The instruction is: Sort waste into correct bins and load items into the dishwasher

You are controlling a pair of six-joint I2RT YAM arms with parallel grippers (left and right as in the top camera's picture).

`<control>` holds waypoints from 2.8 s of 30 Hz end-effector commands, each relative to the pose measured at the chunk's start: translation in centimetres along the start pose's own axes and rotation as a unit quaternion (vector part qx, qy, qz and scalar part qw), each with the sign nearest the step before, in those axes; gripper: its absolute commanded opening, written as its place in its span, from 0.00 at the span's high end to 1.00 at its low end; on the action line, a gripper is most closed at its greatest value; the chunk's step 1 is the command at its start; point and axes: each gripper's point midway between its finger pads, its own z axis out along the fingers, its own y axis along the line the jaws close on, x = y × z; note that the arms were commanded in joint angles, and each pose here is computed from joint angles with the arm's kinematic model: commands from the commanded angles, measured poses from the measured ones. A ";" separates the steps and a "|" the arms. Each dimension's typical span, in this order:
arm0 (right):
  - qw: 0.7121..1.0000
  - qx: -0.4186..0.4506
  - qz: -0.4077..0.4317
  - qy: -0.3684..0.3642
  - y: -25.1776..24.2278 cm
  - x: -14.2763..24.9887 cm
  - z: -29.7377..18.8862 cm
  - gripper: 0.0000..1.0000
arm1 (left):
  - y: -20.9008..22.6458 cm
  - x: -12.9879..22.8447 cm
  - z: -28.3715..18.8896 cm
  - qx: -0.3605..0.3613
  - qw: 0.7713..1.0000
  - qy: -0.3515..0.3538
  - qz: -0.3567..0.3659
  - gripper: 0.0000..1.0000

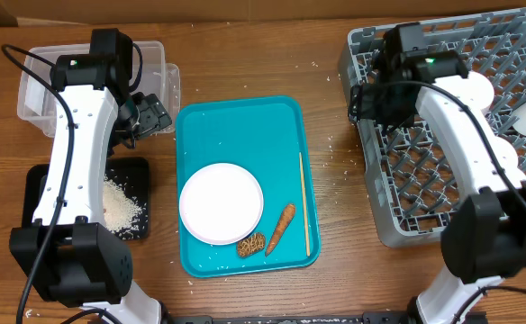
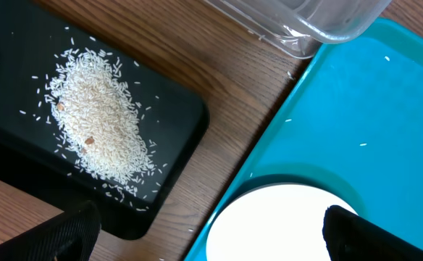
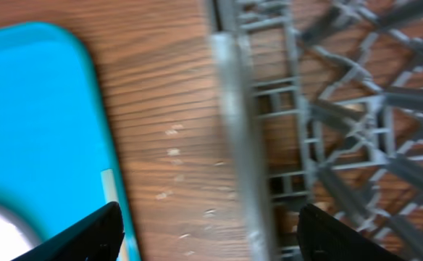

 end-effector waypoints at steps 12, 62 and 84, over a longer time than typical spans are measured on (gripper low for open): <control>1.000 -0.016 0.000 -0.001 0.5 -0.4 1.3 0.26 | 0.2 0.0 0.0 -0.006 1.000 -0.003 -0.008 0.00; 0.981 -0.065 0.181 0.014 2.1 -1.2 5.1 0.80 | 0.2 0.0 0.0 -0.005 1.000 -0.003 -0.007 0.00; 0.988 -0.065 0.139 0.024 2.8 -0.4 5.2 0.72 | 0.2 0.0 0.0 -0.005 1.000 -0.003 -0.007 0.00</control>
